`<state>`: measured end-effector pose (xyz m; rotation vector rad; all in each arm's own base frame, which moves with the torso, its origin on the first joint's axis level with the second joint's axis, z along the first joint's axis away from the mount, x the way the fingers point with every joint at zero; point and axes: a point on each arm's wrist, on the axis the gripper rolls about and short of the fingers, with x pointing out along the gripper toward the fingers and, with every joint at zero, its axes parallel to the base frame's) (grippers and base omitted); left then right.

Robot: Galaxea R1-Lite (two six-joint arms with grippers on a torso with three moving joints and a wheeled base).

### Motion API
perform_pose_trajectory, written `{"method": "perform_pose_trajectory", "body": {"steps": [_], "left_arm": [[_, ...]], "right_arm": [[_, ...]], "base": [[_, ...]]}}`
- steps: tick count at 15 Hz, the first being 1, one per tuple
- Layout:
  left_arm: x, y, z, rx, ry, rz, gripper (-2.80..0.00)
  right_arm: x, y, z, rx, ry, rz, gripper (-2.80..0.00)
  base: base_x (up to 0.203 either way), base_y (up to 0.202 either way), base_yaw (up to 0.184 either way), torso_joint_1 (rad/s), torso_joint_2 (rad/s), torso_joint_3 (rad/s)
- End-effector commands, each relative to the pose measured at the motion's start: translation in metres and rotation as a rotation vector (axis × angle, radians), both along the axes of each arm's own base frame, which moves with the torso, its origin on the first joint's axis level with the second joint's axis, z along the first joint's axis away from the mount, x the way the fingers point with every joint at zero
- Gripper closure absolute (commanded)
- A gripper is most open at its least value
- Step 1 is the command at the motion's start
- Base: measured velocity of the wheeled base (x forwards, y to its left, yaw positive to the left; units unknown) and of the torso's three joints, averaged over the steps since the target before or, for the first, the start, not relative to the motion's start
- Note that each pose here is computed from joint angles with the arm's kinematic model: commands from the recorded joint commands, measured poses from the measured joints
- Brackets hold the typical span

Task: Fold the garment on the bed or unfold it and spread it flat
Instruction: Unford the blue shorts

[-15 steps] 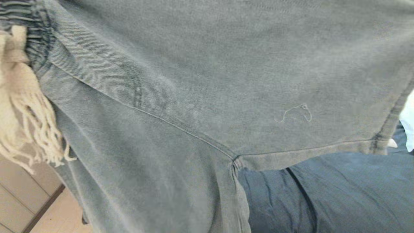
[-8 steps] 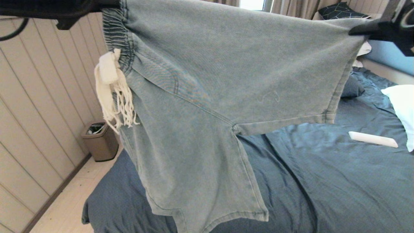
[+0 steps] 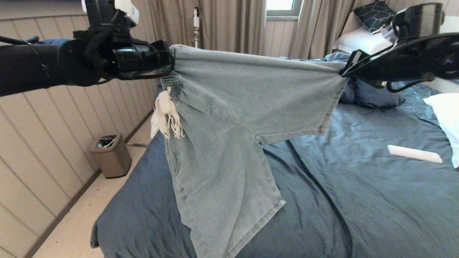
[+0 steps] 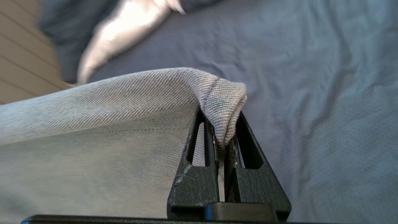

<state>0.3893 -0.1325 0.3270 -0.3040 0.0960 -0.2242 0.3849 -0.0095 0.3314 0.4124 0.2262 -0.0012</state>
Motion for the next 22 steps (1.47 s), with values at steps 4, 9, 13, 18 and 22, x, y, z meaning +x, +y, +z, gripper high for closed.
{"method": "perform_pose_trajectory", "body": {"steps": [4,9,13,18,22], "left_arm": [[0.048,-0.006,-0.058,0.053,0.051,0.011,0.00],[0.072,-0.009,-0.094,0.065,0.084,-0.017,0.00],[0.081,-0.005,-0.106,0.112,0.074,-0.011,0.00],[0.087,-0.004,-0.121,0.129,0.114,-0.039,0.00],[0.088,-0.004,-0.125,0.138,0.124,-0.026,0.00]], "right_arm": [[0.062,-0.006,-0.074,-0.019,0.111,-0.007,0.00],[0.082,-0.011,-0.104,-0.038,0.134,-0.009,0.00],[0.094,-0.011,-0.122,-0.045,0.137,-0.006,0.00],[0.100,-0.012,-0.130,-0.049,0.133,-0.008,-2.80],[0.101,-0.013,-0.133,-0.057,0.138,-0.006,-2.80]], "base": [[0.000,0.000,0.000,0.000,0.00,0.000],[0.000,0.000,0.000,0.000,0.00,0.000],[0.000,0.000,0.000,0.000,0.00,0.000],[0.000,0.000,0.000,0.000,0.00,0.000],[0.000,0.000,0.000,0.000,0.00,0.000]]}}
